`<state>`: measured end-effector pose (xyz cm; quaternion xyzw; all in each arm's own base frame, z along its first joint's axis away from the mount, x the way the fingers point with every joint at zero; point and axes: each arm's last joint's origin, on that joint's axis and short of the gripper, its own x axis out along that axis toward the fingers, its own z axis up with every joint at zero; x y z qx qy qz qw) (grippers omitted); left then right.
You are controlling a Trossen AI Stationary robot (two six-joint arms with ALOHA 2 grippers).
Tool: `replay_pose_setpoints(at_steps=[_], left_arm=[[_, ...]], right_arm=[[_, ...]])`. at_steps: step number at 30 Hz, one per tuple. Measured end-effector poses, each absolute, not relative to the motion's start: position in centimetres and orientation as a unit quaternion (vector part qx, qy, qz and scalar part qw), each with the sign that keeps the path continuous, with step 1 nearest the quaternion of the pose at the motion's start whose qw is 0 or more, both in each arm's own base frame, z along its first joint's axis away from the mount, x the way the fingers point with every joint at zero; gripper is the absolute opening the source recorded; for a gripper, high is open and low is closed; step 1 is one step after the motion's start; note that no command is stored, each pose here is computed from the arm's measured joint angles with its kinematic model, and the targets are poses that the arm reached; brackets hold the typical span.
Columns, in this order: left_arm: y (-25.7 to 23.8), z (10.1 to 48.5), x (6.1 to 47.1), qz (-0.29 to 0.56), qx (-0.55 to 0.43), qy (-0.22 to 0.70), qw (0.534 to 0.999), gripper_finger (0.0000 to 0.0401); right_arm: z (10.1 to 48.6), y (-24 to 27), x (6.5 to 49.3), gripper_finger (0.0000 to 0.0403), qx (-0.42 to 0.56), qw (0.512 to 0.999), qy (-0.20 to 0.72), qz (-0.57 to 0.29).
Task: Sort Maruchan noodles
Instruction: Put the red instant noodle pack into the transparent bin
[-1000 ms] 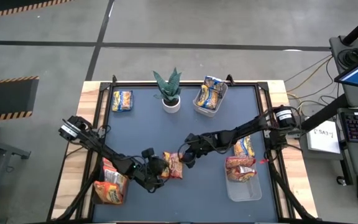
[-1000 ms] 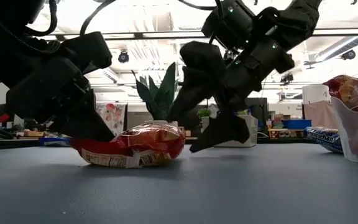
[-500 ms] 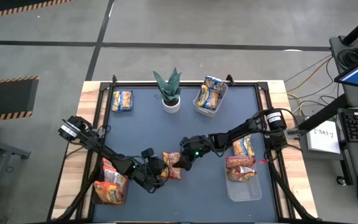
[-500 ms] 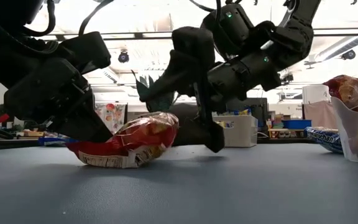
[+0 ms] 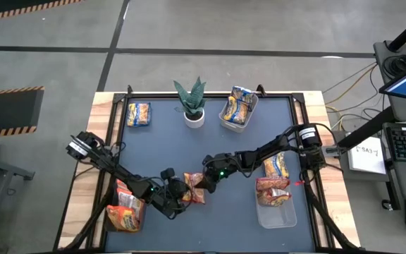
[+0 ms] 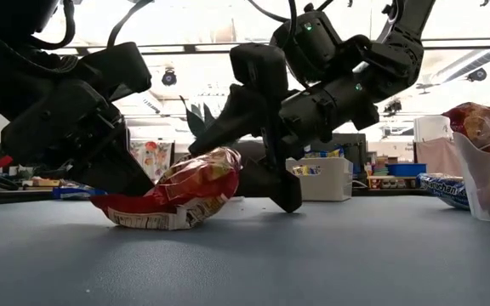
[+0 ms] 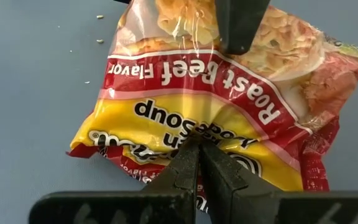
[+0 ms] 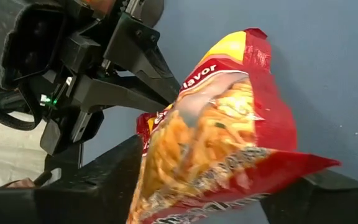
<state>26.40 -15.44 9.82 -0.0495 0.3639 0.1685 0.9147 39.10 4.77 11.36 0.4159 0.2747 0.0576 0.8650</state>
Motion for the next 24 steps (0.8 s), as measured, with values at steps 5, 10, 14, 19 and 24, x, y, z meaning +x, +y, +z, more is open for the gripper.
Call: replay_pose_setpoints(at_steps=[5,10,14,19,24], left_arm=[[-15.5,9.9,26.4,0.166,-0.046,0.364,0.915,0.0000],[-15.8,10.3,26.8,0.158,-0.041,0.360,0.919,0.0000],[-16.2,10.6,26.9,0.149,-0.031,0.358,0.921,0.0000],[-16.8,11.1,26.5,0.125,-0.034,0.363,0.923,0.0000],[-16.9,12.0,26.1,0.122,-0.031,0.362,0.923,0.0000]], right_arm=[[11.3,4.8,39.1,0.0208,0.415,0.865,0.276,0.058],[11.3,4.8,39.1,0.0174,0.413,0.866,0.276,0.059],[11.5,4.8,39.0,0.0166,0.406,0.869,0.275,0.063],[12.4,4.8,38.8,0.0163,0.382,0.881,0.270,0.072],[14.2,4.7,38.4,0.0157,0.348,0.897,0.261,0.081]])
